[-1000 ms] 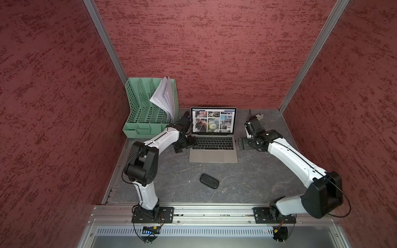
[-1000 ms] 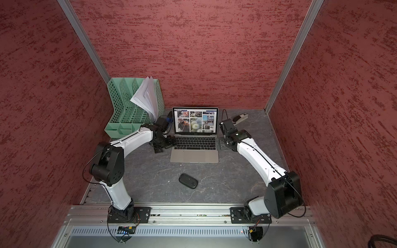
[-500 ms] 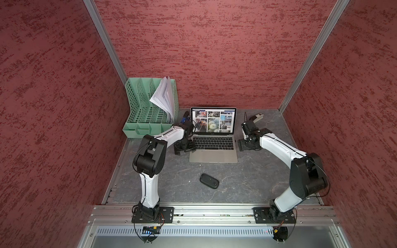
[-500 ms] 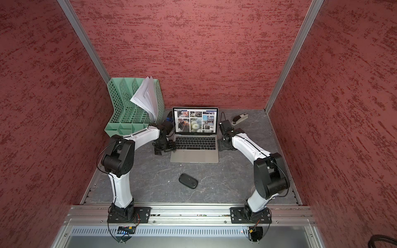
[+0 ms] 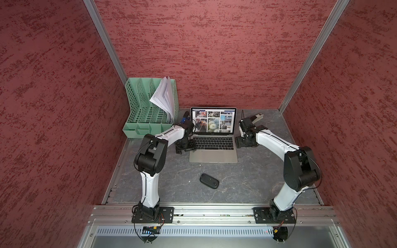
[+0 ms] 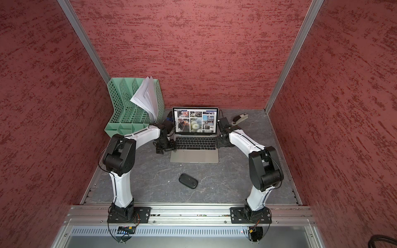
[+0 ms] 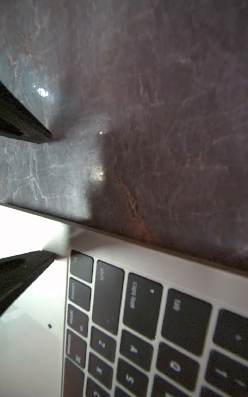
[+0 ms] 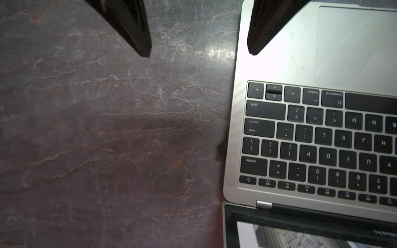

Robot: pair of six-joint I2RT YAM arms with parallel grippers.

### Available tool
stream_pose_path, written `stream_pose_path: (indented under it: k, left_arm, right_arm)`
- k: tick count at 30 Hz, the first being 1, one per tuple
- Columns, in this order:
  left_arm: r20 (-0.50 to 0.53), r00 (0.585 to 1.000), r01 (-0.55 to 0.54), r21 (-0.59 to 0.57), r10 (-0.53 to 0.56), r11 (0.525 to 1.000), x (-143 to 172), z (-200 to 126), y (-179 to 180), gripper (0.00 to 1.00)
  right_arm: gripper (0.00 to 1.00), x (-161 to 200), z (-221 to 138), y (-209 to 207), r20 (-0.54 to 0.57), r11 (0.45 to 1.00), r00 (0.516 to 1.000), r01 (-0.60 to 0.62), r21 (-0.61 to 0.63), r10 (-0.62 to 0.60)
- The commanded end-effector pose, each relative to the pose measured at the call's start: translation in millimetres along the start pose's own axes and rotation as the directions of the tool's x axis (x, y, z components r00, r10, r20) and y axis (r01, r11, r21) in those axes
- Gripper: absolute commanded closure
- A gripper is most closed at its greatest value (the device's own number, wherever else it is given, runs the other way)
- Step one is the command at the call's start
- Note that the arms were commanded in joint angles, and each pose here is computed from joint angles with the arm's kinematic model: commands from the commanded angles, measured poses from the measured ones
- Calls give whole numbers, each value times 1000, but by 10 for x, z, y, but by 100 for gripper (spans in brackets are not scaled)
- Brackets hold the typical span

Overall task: Remove the wireless mouse receiver from the laptop
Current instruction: Take out the USB plug from the USB port.

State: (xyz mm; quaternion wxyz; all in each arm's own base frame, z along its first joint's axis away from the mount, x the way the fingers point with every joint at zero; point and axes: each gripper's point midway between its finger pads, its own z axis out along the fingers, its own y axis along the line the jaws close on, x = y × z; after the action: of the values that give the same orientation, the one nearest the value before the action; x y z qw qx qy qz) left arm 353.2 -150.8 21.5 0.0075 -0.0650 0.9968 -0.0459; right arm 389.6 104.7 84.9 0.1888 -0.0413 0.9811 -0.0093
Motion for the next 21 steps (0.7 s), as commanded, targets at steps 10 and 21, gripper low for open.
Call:
stream_pose_path:
  k: [10,21]
  left_arm:
    - [-94,995,-47,-8,46,999,181,350,62,18]
    - [-123,989,-87,-11,85,996,304,339,85,19]
  right_arm:
    - [35,-165,22,112,113,857,871,492,-154,-479]
    - [36,-393,-108,65,316,665,721,692,-280,-617]
